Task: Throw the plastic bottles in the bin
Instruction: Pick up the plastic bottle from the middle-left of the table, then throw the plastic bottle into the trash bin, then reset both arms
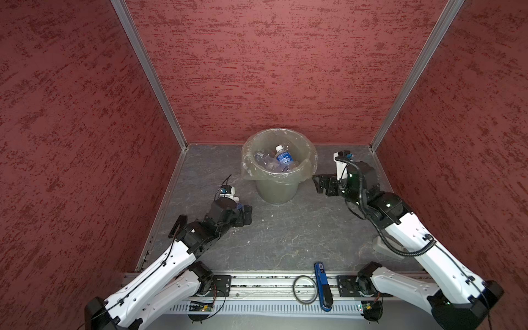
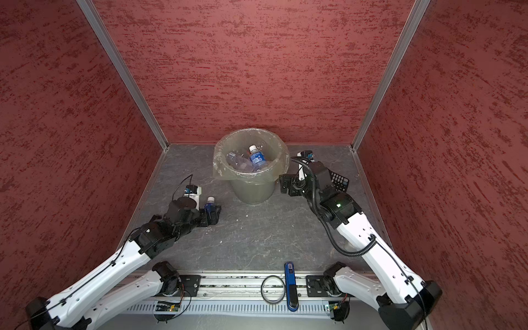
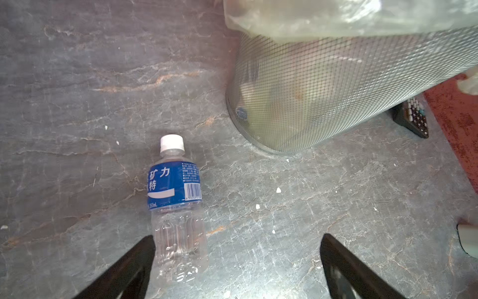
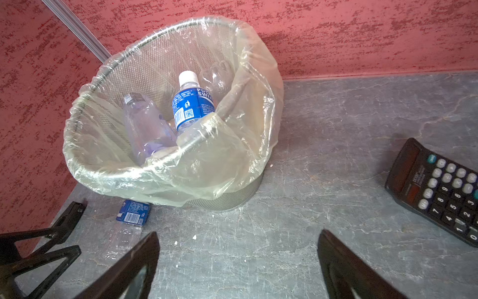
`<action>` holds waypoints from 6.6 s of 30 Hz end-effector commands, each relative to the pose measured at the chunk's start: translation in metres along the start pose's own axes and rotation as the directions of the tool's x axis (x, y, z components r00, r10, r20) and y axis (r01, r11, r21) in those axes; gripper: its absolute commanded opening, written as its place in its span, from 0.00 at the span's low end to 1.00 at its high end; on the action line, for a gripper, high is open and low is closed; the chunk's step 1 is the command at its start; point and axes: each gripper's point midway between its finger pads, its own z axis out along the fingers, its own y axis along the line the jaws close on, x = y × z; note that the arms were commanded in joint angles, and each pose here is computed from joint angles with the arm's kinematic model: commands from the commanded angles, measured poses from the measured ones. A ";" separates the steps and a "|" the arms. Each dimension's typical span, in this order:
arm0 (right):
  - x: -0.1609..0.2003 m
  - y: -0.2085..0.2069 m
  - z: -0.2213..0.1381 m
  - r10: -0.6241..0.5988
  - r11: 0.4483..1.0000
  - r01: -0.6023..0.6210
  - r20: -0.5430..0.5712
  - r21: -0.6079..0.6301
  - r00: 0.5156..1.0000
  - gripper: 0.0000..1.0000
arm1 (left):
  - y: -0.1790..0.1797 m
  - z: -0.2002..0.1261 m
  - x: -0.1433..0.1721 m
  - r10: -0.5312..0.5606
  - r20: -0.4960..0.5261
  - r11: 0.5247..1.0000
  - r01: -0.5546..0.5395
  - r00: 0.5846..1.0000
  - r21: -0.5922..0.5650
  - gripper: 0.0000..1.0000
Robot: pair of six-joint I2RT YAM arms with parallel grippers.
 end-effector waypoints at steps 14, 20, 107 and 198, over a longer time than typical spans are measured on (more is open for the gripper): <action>0.000 -0.010 0.006 0.025 0.998 -0.025 0.002 0.053 1.000 0.97 | 0.052 0.056 0.022 -0.107 -0.135 0.965 0.071 0.985 -0.251 1.00; 0.003 -0.014 0.005 0.040 0.997 -0.040 0.004 0.065 0.999 0.97 | 0.050 0.083 0.029 -0.129 -0.235 0.963 0.065 0.963 -0.261 0.88; 0.072 -0.057 -0.022 0.058 0.984 -0.048 -0.056 0.173 0.997 0.99 | -0.184 -0.020 -0.310 0.072 0.409 0.949 -0.189 0.910 0.252 0.99; -0.006 -0.191 0.024 -0.269 0.846 -0.028 0.472 0.532 0.840 0.98 | 0.147 0.123 -0.077 0.180 0.409 0.983 -0.146 0.894 -0.113 0.99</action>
